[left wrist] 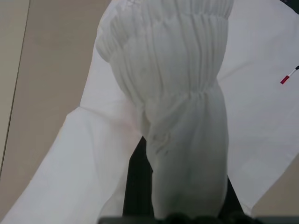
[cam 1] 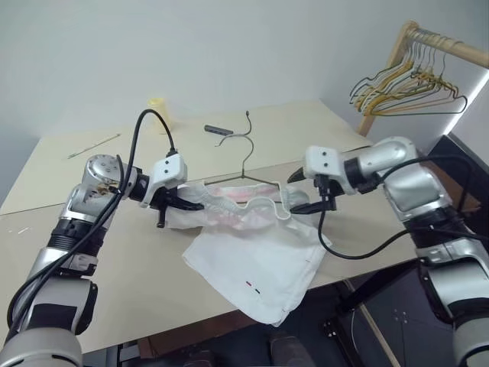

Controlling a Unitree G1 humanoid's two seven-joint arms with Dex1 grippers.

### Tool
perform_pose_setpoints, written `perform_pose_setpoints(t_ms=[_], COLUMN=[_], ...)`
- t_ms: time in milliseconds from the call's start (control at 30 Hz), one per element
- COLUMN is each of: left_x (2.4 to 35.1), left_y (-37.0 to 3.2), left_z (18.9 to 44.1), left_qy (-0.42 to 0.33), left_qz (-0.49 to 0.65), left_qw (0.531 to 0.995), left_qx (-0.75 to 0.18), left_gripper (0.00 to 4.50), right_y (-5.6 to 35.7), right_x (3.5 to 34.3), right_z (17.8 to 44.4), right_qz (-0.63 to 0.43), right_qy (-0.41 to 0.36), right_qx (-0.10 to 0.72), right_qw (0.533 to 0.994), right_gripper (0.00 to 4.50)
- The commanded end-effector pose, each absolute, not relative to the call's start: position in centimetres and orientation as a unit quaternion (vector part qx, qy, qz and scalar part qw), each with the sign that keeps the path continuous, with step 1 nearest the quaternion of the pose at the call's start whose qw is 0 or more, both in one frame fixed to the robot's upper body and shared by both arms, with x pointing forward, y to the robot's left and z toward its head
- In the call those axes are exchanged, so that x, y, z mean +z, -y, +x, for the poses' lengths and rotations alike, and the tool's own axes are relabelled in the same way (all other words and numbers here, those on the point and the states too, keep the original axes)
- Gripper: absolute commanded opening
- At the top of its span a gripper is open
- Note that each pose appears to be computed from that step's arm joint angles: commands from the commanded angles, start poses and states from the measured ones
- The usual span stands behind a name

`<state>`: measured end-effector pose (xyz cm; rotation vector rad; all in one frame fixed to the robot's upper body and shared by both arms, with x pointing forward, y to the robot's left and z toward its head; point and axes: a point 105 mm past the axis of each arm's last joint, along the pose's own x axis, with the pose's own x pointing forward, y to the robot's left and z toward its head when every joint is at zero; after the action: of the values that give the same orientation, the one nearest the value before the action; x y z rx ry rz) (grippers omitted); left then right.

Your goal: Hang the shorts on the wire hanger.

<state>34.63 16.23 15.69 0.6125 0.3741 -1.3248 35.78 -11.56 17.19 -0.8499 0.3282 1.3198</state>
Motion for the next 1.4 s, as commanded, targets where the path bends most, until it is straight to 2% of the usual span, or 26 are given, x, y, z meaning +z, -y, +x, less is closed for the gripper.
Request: perform_pose_setpoints(t_ms=[33,133,300,433,733,900,1200,1333,1400], left_x=[17.6,17.6,17.5,17.5,17.8,18.3,16.9,16.8,17.7], left_y=[-15.9,-15.8,-15.7,-15.5,-15.4,-15.9,-19.2,-19.7,-19.8], left_z=[34.8,34.8,34.6,34.7,34.7,34.7,35.3,35.3,36.0], left_qy=[-0.141,-0.141,-0.142,-0.14,-0.133,-0.13,-0.16,-0.152,-0.124], left_qz=[0.297,0.298,0.301,0.302,0.3,0.297,0.32,0.332,0.334], left_qw=[0.727,0.725,0.718,0.716,0.71,0.71,0.728,0.731,0.753], left_qx=[-0.603,-0.606,-0.612,-0.613,-0.622,-0.625,-0.584,-0.576,-0.553], left_gripper=[0.0,0.0,0.0,0.0,0.0,1.42,4.47,4.49,4.49], right_y=[10.8,10.4,9.9,10.1,10.6,11.1,13.6,14.9,16.0], right_x=[18.2,17.8,18.4,18.0,17.8,17.9,18.6,18.9,18.8], right_z=[36.1,36.3,36.3,35.7,35.2,34.7,33.8,33.5,33.2], right_qz=[-0.393,-0.389,-0.358,-0.359,-0.352,-0.336,-0.295,-0.285,-0.275], right_qy=[-0.137,-0.145,-0.146,-0.157,-0.166,-0.175,-0.192,-0.201,-0.213], right_qx=[0.596,0.6,0.611,0.622,0.629,0.635,0.622,0.603,0.589], right_qw=[0.686,0.684,0.691,0.678,0.673,0.673,0.699,0.717,0.729], right_gripper=[4.14,3.36,1.5,0.07,0.03,0.0,0.0,0.0,0.0])
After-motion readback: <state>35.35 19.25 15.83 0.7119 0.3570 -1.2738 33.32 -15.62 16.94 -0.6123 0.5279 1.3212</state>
